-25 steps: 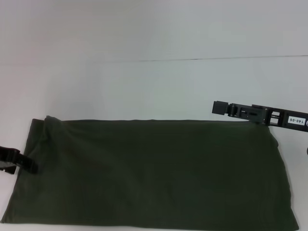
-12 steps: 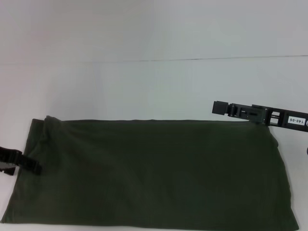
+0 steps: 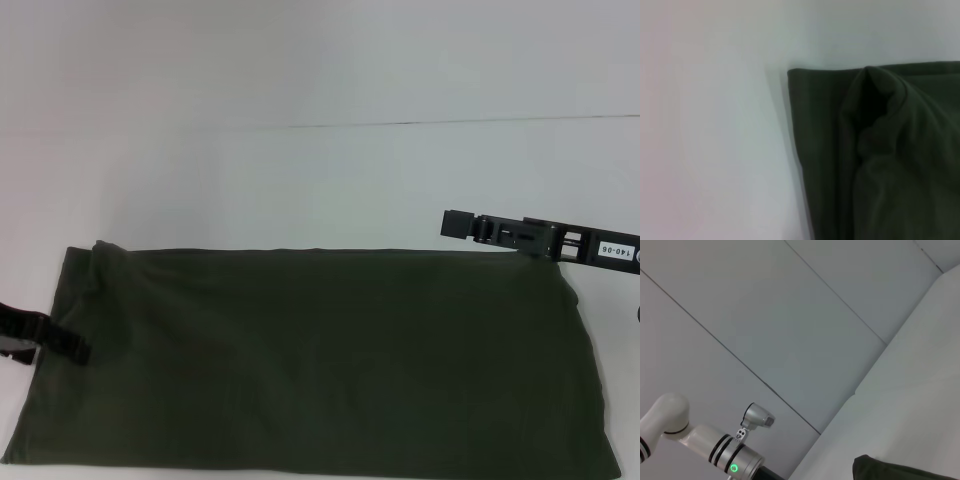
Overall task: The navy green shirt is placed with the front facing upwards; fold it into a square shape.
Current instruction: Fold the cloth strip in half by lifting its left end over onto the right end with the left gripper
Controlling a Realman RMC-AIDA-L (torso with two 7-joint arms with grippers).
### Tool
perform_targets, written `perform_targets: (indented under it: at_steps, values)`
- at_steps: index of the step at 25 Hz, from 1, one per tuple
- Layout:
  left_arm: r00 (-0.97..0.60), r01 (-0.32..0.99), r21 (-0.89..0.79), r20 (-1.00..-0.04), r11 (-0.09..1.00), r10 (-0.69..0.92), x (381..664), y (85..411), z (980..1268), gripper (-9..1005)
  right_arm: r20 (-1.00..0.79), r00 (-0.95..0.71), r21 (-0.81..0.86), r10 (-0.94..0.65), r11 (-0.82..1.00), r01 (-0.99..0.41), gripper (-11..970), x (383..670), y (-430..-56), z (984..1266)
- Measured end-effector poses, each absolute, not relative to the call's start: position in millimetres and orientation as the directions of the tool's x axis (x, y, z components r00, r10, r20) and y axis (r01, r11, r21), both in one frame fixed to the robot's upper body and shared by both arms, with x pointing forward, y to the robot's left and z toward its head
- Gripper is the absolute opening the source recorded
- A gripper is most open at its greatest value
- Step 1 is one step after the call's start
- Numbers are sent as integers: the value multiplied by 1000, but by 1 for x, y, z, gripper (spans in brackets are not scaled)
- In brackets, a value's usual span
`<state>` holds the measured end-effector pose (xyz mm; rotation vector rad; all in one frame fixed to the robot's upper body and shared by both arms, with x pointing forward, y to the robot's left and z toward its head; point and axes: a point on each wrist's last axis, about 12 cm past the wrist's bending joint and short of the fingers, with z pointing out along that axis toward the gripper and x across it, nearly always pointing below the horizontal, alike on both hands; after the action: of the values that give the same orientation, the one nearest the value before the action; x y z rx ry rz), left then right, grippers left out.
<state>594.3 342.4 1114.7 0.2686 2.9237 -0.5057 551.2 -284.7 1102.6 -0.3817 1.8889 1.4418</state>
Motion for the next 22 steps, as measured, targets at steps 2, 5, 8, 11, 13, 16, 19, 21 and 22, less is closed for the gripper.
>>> perform_targets:
  at_steps: [2, 5, 8, 11, 13, 16, 19, 21, 22]
  values:
    - [-971, 204, -317, -189, 926, 149, 594, 342, 1115, 862, -692, -698, 713, 185, 331, -619, 587, 551, -285, 1103]
    - [-971, 204, -317, -189, 926, 149, 595, 342, 1115, 861, -692, -698, 712, 185, 332, -619, 587, 551, -285, 1103]
    - [-971, 202, -320, -186, 926, 148, 594, 341, 1114, 855, -692, -698, 712, 184, 332, -619, 587, 551, -285, 1103]
    - [-972, 200, -322, -183, 926, 146, 594, 341, 1114, 849, -692, -698, 712, 184, 332, -619, 587, 551, -285, 1103]
    - [-972, 199, -323, -182, 925, 146, 594, 341, 1113, 844, -692, -698, 712, 184, 332, -619, 587, 551, -285, 1103]
    - [-972, 201, -321, -182, 925, 148, 594, 340, 1114, 837, -692, -698, 712, 184, 332, -619, 587, 551, -285, 1103]
    - [-972, 203, -320, -181, 926, 150, 594, 341, 1114, 817, -692, -698, 712, 184, 332, -619, 587, 551, -285, 1103]
    - [-972, 204, -318, -180, 926, 152, 594, 340, 1113, 799, -692, -698, 712, 184, 332, -619, 587, 551, -285, 1103]
    - [-972, 206, -317, -179, 926, 155, 594, 340, 1113, 790, -692, -698, 712, 184, 331, -619, 587, 551, -285, 1103]
